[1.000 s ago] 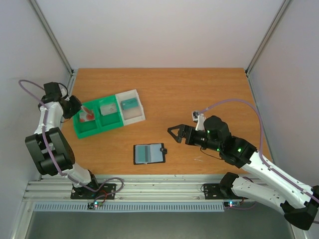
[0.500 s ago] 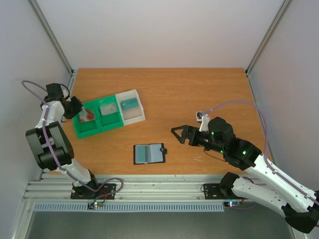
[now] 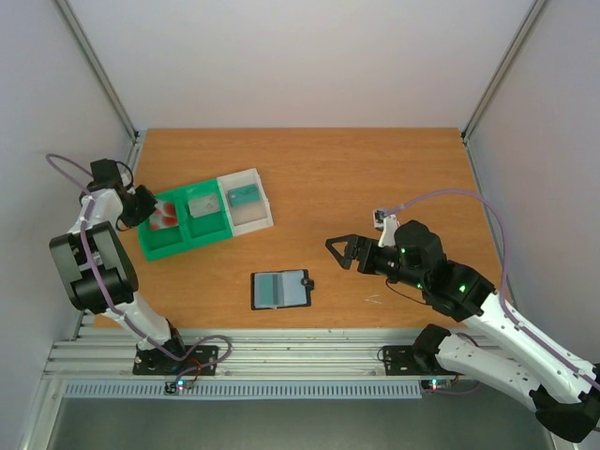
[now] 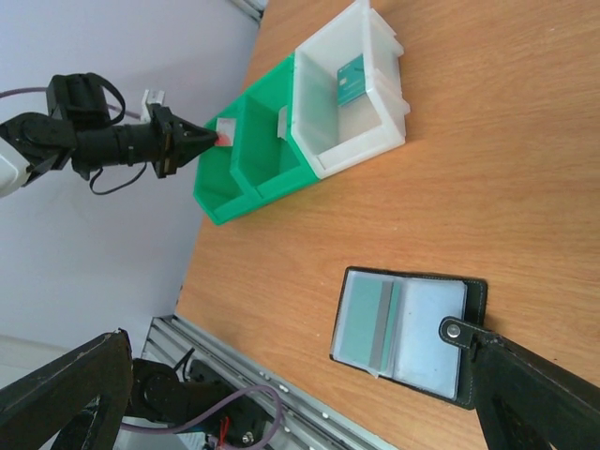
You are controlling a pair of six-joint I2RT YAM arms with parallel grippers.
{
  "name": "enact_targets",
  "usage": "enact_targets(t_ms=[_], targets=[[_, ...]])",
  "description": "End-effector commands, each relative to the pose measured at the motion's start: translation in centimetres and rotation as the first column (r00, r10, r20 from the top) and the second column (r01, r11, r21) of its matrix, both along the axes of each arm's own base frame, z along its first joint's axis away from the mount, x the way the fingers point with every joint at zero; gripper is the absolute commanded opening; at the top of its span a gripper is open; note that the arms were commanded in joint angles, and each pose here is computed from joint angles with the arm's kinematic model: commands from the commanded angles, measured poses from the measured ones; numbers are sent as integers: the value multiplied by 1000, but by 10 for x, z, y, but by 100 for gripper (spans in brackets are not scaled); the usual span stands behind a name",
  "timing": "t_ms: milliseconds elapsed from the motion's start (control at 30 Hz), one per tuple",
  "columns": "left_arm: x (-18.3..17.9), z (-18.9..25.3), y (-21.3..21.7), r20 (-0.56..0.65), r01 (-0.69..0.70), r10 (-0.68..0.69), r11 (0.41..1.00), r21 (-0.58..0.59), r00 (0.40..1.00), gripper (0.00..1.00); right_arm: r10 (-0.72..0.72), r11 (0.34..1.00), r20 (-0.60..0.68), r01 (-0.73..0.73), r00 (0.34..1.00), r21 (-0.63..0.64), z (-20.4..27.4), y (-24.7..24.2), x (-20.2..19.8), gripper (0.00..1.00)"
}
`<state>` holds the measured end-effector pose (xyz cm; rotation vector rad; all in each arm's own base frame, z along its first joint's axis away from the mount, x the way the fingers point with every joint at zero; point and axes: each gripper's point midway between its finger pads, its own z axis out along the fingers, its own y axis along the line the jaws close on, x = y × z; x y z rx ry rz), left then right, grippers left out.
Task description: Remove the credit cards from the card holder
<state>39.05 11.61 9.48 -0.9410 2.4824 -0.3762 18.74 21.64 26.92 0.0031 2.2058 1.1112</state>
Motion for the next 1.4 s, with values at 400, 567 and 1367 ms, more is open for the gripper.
enact_targets(t_ms=[400, 567, 1367], targets=[[2, 33, 13, -9, -61, 61, 997, 37, 998, 38, -6, 1000, 43, 7, 999, -20, 14, -10, -1, 98], [-3, 45, 1, -9, -71, 70, 997, -32, 997, 56, -7, 999, 16, 7, 1000, -34, 9, -11, -3, 98], [-76, 26, -128, -82, 264, -295, 925, -273, 952, 98, 161, 981, -292, -184, 943, -54, -81, 59, 4, 85]])
